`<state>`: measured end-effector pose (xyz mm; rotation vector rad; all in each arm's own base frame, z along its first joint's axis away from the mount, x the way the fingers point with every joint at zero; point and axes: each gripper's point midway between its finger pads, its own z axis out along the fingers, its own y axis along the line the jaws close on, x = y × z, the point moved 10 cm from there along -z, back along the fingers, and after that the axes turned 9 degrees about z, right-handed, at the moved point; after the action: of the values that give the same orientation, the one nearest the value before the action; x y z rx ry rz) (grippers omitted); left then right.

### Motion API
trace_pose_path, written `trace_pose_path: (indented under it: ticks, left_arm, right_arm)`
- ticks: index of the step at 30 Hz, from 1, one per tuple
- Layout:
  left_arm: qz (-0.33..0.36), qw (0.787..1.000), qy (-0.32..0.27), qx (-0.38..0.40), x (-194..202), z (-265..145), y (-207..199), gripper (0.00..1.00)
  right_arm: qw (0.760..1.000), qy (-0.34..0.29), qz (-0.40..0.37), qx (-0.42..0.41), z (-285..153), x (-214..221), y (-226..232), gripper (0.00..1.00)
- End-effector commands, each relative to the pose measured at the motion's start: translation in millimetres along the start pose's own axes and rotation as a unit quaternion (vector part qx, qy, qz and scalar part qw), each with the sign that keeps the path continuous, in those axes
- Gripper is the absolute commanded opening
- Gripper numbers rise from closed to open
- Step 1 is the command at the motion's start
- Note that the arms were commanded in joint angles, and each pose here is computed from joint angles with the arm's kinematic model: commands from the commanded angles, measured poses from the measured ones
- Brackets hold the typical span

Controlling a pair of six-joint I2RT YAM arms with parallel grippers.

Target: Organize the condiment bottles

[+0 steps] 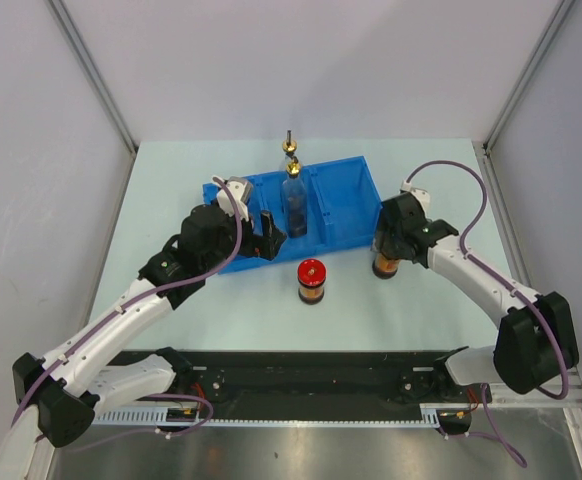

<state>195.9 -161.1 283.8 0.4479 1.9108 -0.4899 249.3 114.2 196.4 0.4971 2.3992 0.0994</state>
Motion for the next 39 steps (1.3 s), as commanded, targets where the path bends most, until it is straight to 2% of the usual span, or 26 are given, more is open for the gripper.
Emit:
trace_pose_path:
  ticks: [1,8,15,21,28,39]
  left_arm:
    - [-0.004,1.0,-0.013,0.0,-5.6,0.0,-2.0,1.0]
    - [-0.005,1.0,-0.012,0.002,-4.3,0.5,-2.2,1.0]
    - [-0.005,1.0,-0.012,0.002,-3.7,0.4,-2.1,1.0]
    - [-0.004,1.0,-0.009,0.0,-2.5,1.5,-1.7,1.0]
    - [0.001,1.0,-0.002,0.0,-1.6,2.8,-1.5,1.0]
    - [0.008,1.0,0.009,-0.002,0.9,7.0,-0.7,1.0]
  right_arm:
    - [0.999,-0.043,0.015,-0.024,-19.0,-15.0,-1.3,0.0]
    - [0.994,-0.084,0.015,-0.061,-54.0,-41.4,4.0,0.0]
    - [0.98,-0.146,0.016,-0.134,-95.5,-90.0,31.0,0.0]
    - [0.964,-0.197,0.007,-0.181,-101.2,-131.0,66.2,0.0]
    - [0.965,-0.193,-0.028,-0.174,-49.2,-164.2,118.1,0.0]
    - [0.976,-0.149,-0.057,-0.148,27.4,-169.5,158.9,0.0]
